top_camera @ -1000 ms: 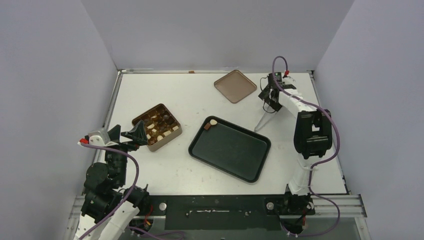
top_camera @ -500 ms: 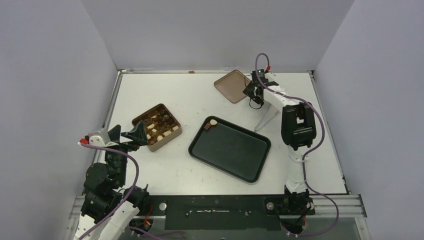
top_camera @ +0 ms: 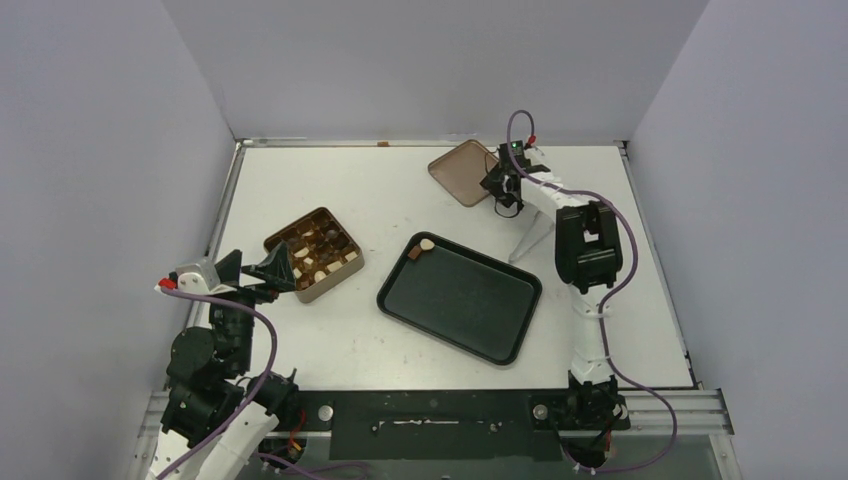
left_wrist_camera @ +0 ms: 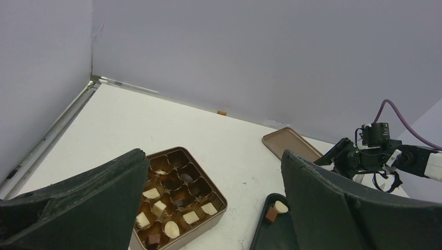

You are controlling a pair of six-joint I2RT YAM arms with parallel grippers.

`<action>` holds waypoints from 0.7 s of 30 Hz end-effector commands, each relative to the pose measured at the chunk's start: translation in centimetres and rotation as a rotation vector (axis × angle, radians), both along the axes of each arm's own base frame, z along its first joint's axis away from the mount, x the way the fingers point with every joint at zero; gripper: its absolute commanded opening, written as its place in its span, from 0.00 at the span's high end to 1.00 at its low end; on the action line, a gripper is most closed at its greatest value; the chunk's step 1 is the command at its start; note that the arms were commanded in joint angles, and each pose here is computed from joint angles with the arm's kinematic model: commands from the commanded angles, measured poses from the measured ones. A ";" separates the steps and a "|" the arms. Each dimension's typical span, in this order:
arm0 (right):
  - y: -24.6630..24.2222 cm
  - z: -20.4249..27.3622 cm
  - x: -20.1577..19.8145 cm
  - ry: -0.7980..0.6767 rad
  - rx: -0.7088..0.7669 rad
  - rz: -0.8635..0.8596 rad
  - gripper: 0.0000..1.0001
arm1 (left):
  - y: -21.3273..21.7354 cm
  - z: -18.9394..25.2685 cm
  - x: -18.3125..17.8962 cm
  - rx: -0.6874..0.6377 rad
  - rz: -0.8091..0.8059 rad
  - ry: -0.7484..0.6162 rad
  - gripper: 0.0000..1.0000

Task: Pack the chocolate
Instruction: Pick up the box lid from the center of the board.

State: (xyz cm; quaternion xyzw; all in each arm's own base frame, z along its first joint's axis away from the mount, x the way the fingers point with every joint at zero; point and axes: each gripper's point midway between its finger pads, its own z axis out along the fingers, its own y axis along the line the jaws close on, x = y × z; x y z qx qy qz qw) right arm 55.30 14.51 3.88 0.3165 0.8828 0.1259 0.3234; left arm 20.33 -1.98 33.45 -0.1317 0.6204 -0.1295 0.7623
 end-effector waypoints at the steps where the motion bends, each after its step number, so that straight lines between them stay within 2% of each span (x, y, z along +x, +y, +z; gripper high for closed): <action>1: 1.2 1.2 1.9 -0.057 0.038 -0.004 0.56 | 0.1 0.8 -0.3 -0.004 -0.001 -0.035 0.03; 10: 1.5 -0.6 1.1 0.029 -0.034 0.004 0.63 | 0.2 1.0 -0.4 -0.007 -0.001 -0.040 0.03; 21: 1.4 -2.1 -0.6 0.099 -0.156 0.019 0.77 | 0.2 1.0 -0.4 -0.006 0.000 -0.041 0.03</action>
